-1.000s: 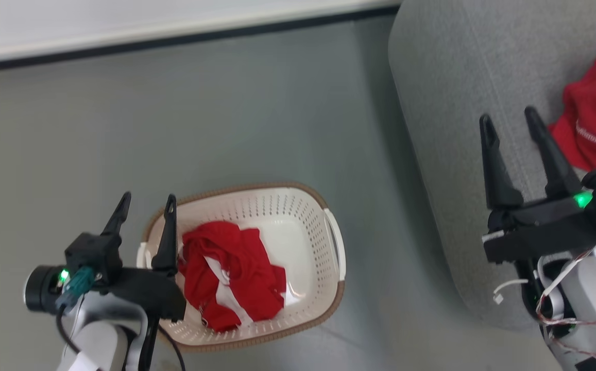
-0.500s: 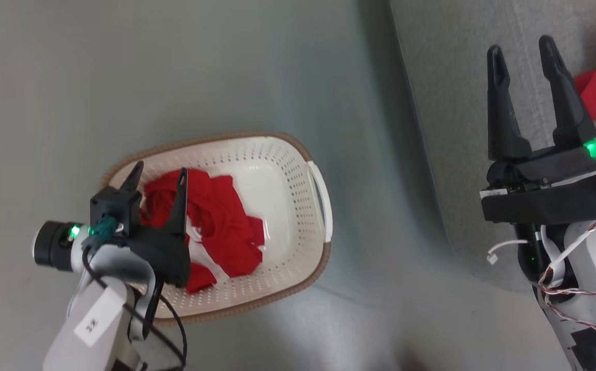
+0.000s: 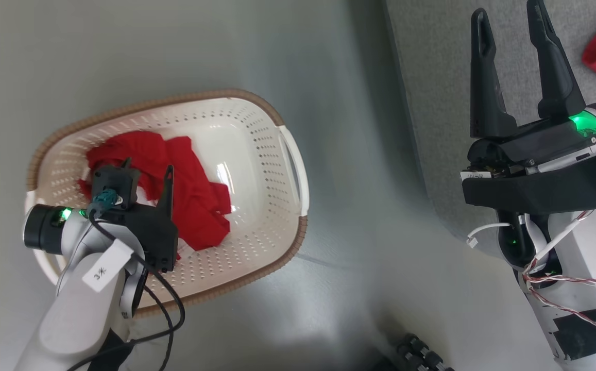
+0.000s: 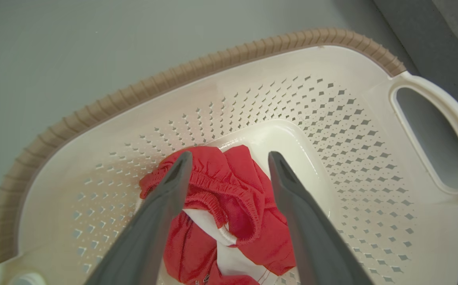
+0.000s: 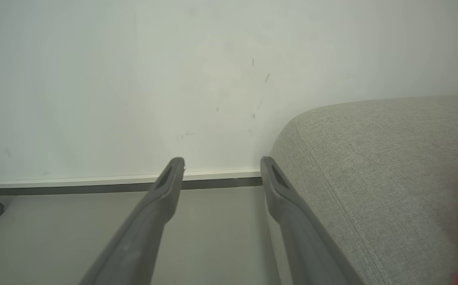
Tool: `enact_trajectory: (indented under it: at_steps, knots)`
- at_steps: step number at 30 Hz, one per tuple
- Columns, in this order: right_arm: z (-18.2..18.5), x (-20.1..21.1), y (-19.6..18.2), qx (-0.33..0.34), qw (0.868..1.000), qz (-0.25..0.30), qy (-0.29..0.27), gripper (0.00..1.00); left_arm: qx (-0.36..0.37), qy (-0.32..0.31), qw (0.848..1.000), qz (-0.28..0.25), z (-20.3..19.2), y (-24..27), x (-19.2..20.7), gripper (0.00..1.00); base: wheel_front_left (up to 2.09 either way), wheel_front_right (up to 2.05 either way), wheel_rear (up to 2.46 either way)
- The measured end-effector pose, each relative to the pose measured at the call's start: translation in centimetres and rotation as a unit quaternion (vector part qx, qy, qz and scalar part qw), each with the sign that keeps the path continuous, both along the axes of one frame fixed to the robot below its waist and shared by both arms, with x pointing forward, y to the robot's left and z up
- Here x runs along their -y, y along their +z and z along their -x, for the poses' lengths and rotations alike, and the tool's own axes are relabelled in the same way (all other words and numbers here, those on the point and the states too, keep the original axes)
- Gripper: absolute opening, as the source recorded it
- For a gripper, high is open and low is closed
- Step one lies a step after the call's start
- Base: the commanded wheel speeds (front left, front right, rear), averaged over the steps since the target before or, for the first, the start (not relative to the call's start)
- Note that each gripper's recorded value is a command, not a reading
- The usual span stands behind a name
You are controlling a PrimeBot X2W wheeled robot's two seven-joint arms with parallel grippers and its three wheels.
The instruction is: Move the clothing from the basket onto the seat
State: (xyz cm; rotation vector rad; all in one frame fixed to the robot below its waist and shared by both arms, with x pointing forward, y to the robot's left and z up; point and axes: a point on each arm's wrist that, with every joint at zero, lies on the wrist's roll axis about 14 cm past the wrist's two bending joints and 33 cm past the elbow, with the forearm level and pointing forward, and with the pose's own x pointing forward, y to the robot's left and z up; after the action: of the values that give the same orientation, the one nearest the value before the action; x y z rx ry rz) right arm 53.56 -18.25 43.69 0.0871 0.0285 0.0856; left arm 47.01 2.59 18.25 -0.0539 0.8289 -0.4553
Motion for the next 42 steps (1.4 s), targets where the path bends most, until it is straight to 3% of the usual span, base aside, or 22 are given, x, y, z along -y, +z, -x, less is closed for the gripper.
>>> enact_trajectory:
  at_steps: [13, 24, 33, 34, 35, 37, 42]
  knots:
    - [0.4, 1.1, -3.5, -0.034, 0.999, 0.009, -0.018, 1.00, -0.088, -0.059, 0.994, -0.024, 3.0, -6.6, 2.1, 1.00, 0.00, 0.00, 0.00]
    - [0.6, 1.1, -5.5, -0.052, 0.998, 0.008, -0.023, 1.00, -0.153, -0.066, 0.983, -0.074, 4.6, -10.6, 0.7, 1.00, 0.00, 0.00, 0.00]
    - [0.6, 1.3, -6.7, -0.064, 0.998, 0.010, -0.024, 1.00, -0.188, -0.072, 0.976, -0.085, 5.5, -12.1, 0.9, 1.00, 0.00, 0.00, 0.00]
    - [0.6, 1.3, -6.7, -0.063, 0.998, 0.010, -0.024, 1.00, -0.190, -0.073, 0.975, -0.086, 5.5, -12.2, 1.0, 0.89, 0.00, 0.00, 0.00]
    - [0.6, 1.3, -6.7, -0.063, 0.998, 0.010, -0.024, 1.00, -0.192, -0.073, 0.975, -0.086, 5.5, -12.2, 1.1, 0.45, 0.00, 0.00, 0.00]
    - [0.6, 1.3, -6.8, -0.064, 0.998, 0.010, -0.024, 1.00, -0.193, -0.073, 0.975, -0.085, 5.4, -12.2, 1.3, 0.00, 0.00, 0.00, 0.00]
    - [0.5, 1.4, -6.7, -0.064, 0.998, 0.012, -0.024, 1.00, -0.198, -0.074, 0.974, -0.082, 5.8, -11.7, 1.8, 0.00, 0.00, 0.00, 0.00]
